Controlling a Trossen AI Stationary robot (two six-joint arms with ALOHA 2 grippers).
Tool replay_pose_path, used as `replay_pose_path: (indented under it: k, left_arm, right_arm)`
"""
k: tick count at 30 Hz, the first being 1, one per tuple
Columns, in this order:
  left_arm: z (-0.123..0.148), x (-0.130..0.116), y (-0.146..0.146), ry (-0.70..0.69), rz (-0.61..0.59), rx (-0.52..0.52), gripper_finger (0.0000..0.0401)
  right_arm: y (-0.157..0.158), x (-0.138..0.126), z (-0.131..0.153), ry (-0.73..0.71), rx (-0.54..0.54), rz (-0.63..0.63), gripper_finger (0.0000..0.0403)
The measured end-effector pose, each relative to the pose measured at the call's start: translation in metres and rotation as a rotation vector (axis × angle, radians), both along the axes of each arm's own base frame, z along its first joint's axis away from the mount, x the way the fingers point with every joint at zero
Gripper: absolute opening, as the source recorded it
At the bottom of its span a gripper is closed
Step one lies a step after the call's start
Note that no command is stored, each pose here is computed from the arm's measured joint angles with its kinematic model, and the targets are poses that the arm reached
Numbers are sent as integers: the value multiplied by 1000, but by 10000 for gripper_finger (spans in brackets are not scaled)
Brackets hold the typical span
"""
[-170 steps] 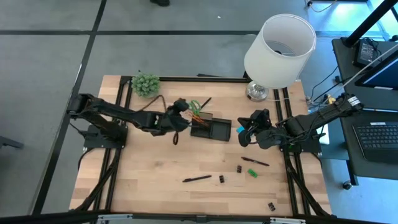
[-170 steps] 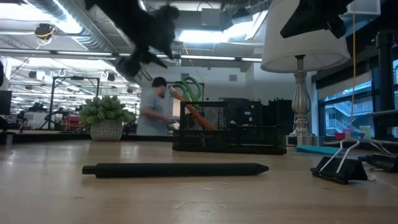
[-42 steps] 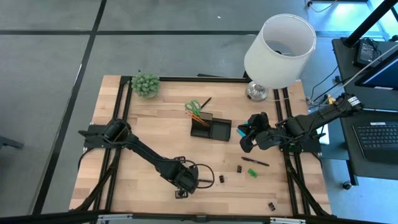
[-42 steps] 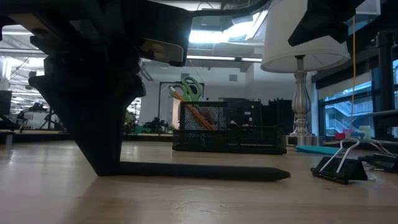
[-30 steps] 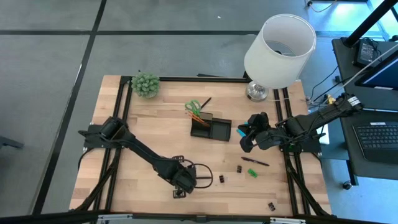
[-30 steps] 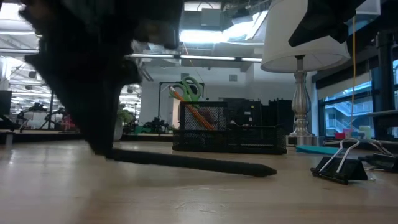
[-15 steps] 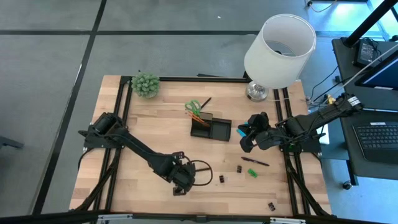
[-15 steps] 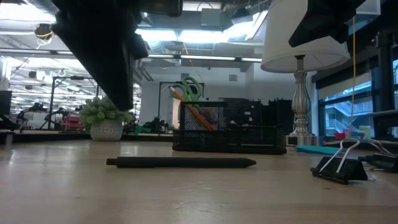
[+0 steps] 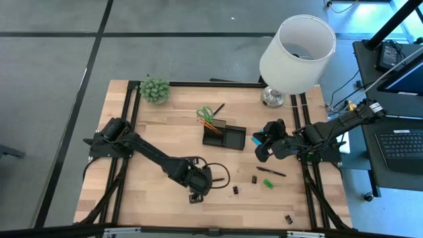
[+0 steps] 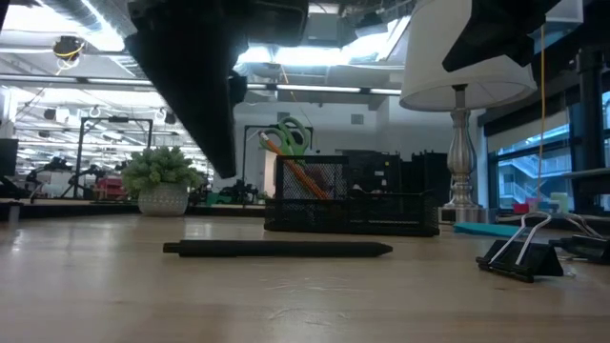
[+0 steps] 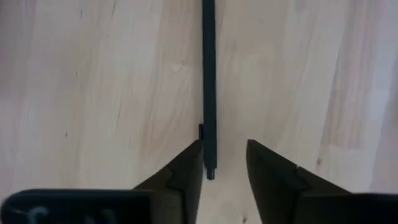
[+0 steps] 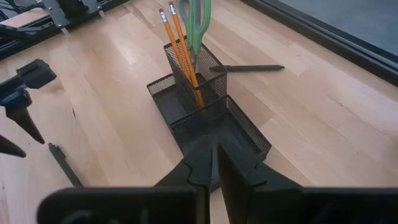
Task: Pick and place office supplies into organizer
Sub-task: Put the bottom left black pen into the black organizer
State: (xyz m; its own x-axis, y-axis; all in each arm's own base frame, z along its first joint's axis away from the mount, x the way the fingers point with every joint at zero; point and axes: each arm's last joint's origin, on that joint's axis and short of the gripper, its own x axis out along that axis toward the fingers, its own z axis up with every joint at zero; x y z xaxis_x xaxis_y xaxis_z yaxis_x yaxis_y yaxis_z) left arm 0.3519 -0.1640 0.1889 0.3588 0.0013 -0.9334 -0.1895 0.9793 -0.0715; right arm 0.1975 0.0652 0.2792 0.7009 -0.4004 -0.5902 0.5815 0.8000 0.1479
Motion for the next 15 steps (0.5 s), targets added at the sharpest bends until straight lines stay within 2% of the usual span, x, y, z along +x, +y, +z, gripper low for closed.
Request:
replay_pose_path:
  k: [6,15]
  left_arm:
    - [-1,0,5,22,1,9,155]
    - [-25,-10,14,75,45,6,154]
  right_arm:
    - [0,0,0,6,-2,0,29]
    - [-1,-1,-1,17,-7,-1,29]
